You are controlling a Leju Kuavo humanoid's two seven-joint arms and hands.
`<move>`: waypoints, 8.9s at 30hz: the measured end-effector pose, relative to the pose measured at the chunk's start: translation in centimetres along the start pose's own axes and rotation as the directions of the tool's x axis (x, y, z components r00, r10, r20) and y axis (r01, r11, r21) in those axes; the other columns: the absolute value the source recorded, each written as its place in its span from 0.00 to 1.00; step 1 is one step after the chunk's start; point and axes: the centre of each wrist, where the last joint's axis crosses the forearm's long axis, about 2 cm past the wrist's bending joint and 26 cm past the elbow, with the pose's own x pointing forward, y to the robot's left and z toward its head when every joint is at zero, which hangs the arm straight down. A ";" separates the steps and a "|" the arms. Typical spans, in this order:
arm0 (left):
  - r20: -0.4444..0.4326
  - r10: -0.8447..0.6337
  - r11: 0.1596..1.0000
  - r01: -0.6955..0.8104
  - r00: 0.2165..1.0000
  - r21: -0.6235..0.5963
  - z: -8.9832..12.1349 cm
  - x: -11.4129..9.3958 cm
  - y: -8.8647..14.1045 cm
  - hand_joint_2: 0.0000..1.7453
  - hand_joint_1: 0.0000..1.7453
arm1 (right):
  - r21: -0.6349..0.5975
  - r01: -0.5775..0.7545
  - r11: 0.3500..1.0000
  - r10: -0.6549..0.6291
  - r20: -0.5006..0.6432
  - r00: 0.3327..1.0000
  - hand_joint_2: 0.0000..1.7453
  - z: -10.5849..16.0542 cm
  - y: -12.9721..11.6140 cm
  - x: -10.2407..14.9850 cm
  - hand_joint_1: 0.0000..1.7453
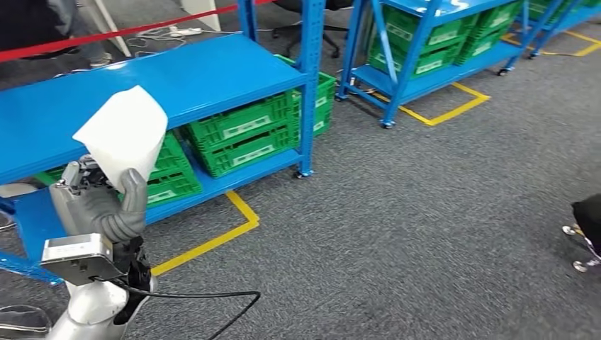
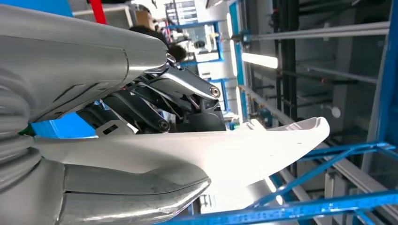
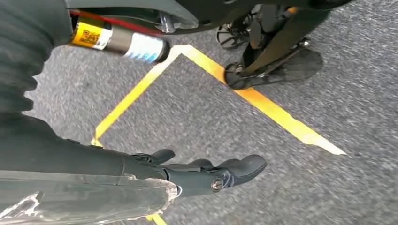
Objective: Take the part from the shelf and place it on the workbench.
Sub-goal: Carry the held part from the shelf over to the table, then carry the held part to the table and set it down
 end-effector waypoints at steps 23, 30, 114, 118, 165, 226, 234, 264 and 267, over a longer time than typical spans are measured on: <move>0.000 -0.050 0.999 0.050 0.999 0.022 0.1 -0.6 1.4 1.00 1.00 | 0.015 -0.019 1.000 0.018 0.003 1.000 1.00 -0.1 0.3 0.3 0.00; 0.004 -0.057 0.998 0.057 0.998 0.030 0.1 -0.6 1.7 1.00 1.00 | 0.014 -0.020 1.000 0.020 0.003 1.000 1.00 -0.2 0.2 0.3 0.00; 0.001 -0.087 0.994 0.087 0.996 0.072 0.2 -0.8 3.3 1.00 1.00 | 0.032 -0.005 0.999 0.007 -0.050 0.999 1.00 0.4 0.5 -0.4 0.00; 0.004 -0.090 0.993 0.089 0.996 0.072 0.2 -0.7 3.3 1.00 1.00 | 0.030 -0.005 1.000 0.006 -0.059 0.998 1.00 0.5 0.4 -0.8 0.00; 0.027 -0.016 0.994 0.013 1.000 0.105 0.1 -0.5 3.8 1.00 1.00 | 0.063 -0.069 0.996 0.073 -0.067 0.995 1.00 0.6 0.2 -0.9 0.00; 0.058 -0.042 0.997 0.038 0.997 0.067 0.0 -0.6 5.0 1.00 1.00 | 0.182 -0.324 0.928 0.334 -0.025 0.942 1.00 0.4 2.0 -1.0 0.00; 0.048 -0.044 0.998 0.042 0.998 0.055 0.3 -0.6 5.0 1.00 1.00 | 0.213 -0.309 0.927 0.324 -0.037 0.945 1.00 0.9 1.2 -1.7 0.00; 0.032 -0.022 0.997 0.019 0.999 0.071 0.2 -0.5 4.6 1.00 1.00 | 0.184 -0.294 0.938 0.307 -0.045 0.951 1.00 1.1 0.8 -1.9 0.00; 0.030 -0.020 0.997 0.018 0.999 0.072 0.2 -0.5 4.6 1.00 1.00 | 0.179 -0.280 0.943 0.293 -0.049 0.955 1.00 1.1 0.8 -1.8 0.00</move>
